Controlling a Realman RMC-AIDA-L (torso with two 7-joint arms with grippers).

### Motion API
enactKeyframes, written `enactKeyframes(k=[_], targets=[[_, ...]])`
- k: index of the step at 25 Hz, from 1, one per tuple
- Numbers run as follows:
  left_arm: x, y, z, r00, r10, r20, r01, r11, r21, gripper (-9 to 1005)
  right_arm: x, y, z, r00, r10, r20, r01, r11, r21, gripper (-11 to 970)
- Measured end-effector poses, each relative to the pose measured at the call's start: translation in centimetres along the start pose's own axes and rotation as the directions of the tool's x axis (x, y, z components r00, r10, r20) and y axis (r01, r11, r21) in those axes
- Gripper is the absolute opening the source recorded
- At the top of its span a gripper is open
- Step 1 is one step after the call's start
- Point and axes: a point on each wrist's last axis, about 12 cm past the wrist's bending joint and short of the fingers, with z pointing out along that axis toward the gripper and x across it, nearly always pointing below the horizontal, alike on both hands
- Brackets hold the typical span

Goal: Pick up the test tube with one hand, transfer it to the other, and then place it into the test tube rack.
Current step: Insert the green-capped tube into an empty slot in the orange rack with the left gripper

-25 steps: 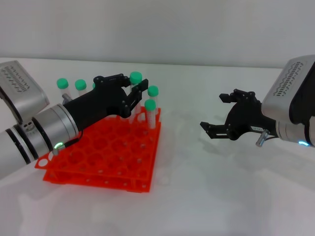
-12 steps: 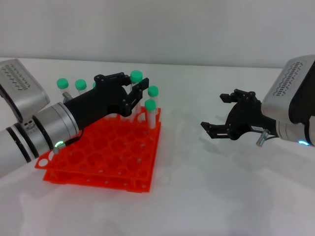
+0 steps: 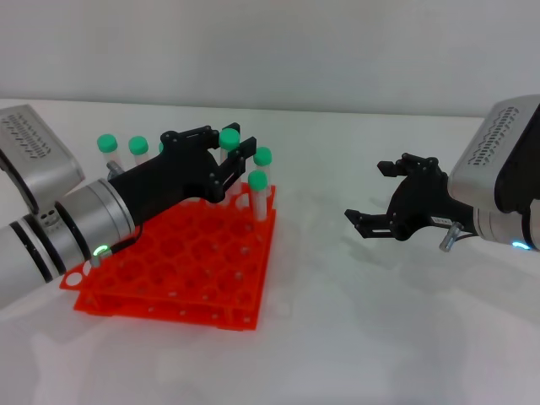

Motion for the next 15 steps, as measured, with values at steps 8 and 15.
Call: enactKeyframes(k=[8, 15], targets=[[0.03, -0.17, -0.15, 1.000, -0.003, 0.007, 0.003, 1.000, 0.005, 280, 0.00, 0.00, 0.00, 1.000, 0.001, 0.001, -0.001, 1.000, 0.000, 870], [0.15, -0.36, -0.18, 1.000, -0.022, 0.001, 0.022, 1.000, 0.017, 279, 0.11, 0.05, -0.05, 1.000, 0.004, -0.001, -0.004, 1.000, 0.000, 870]])
